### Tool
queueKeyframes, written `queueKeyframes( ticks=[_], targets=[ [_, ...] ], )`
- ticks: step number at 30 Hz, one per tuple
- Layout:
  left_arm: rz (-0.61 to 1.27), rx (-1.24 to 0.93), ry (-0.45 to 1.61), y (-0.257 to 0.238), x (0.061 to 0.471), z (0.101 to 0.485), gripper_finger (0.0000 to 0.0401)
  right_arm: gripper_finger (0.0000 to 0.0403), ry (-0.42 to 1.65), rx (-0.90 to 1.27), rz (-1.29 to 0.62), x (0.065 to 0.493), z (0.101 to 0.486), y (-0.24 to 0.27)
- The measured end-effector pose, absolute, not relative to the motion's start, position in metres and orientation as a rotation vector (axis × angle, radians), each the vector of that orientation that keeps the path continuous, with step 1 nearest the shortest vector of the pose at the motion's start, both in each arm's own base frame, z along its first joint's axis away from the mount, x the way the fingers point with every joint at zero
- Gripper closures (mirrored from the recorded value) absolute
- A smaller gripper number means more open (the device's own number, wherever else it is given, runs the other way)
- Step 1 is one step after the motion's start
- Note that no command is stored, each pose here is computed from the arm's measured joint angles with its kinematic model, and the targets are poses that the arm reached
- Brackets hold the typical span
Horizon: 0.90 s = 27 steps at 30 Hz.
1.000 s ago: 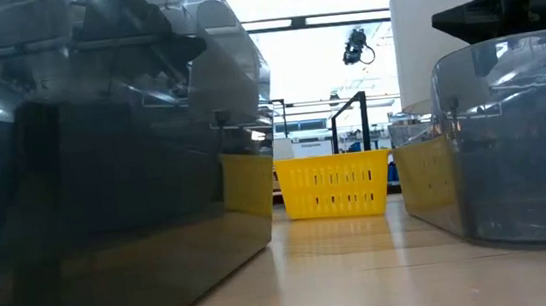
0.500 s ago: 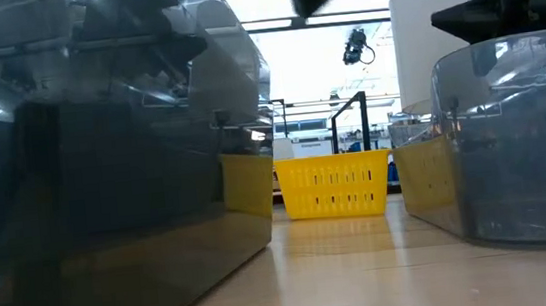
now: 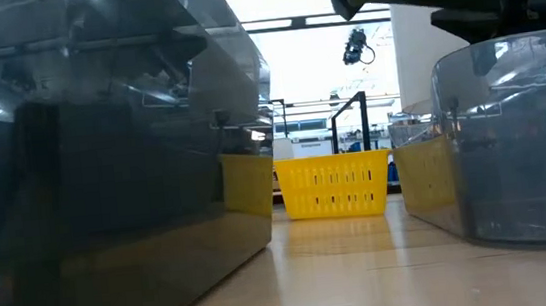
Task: Stack baskets on shelf by color
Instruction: Stack the right large black bin on top of the left large black bin
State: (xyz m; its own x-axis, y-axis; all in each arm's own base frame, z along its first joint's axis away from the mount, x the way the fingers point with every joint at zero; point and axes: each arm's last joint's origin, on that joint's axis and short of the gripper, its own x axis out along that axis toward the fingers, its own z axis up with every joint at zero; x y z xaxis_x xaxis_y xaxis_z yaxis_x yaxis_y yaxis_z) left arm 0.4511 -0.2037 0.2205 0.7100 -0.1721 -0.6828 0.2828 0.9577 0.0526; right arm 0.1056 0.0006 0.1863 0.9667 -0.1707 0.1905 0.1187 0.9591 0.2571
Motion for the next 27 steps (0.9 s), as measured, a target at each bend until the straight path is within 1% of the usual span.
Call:
queueKeyframes(
  ticks=[3, 7, 9, 15, 20, 24, 27],
  targets=[
    [-0.251, 0.162, 0.733, -0.204, 0.453, 0.218, 0.0208, 0.0387, -0.213, 0.247, -0.148, 0.106, 0.186, 0.001],
    [-0.244, 0.157, 0.758, -0.204, 0.454, 0.209, 0.0199, 0.0387, -0.215, 0.247, -0.148, 0.106, 0.186, 0.001],
    [-0.249, 0.157, 0.738, -0.207, 0.455, 0.21, 0.0204, 0.0387, -0.218, 0.247, -0.148, 0.106, 0.187, 0.001],
    [-0.262, 0.198, 0.768, -0.21, 0.453, 0.201, 0.0227, 0.0387, -0.221, 0.248, -0.147, 0.105, 0.187, 0.001],
    [-0.259, 0.21, 0.785, -0.21, 0.454, 0.196, 0.0238, 0.0387, -0.223, 0.248, -0.147, 0.105, 0.187, 0.001],
    [-0.257, 0.229, 0.839, -0.209, 0.451, 0.188, 0.0247, 0.0387, -0.222, 0.248, -0.147, 0.105, 0.187, 0.001],
    [-0.261, 0.252, 0.867, -0.208, 0.449, 0.186, 0.0261, 0.0387, -0.222, 0.248, -0.147, 0.105, 0.187, 0.001]
  ],
)
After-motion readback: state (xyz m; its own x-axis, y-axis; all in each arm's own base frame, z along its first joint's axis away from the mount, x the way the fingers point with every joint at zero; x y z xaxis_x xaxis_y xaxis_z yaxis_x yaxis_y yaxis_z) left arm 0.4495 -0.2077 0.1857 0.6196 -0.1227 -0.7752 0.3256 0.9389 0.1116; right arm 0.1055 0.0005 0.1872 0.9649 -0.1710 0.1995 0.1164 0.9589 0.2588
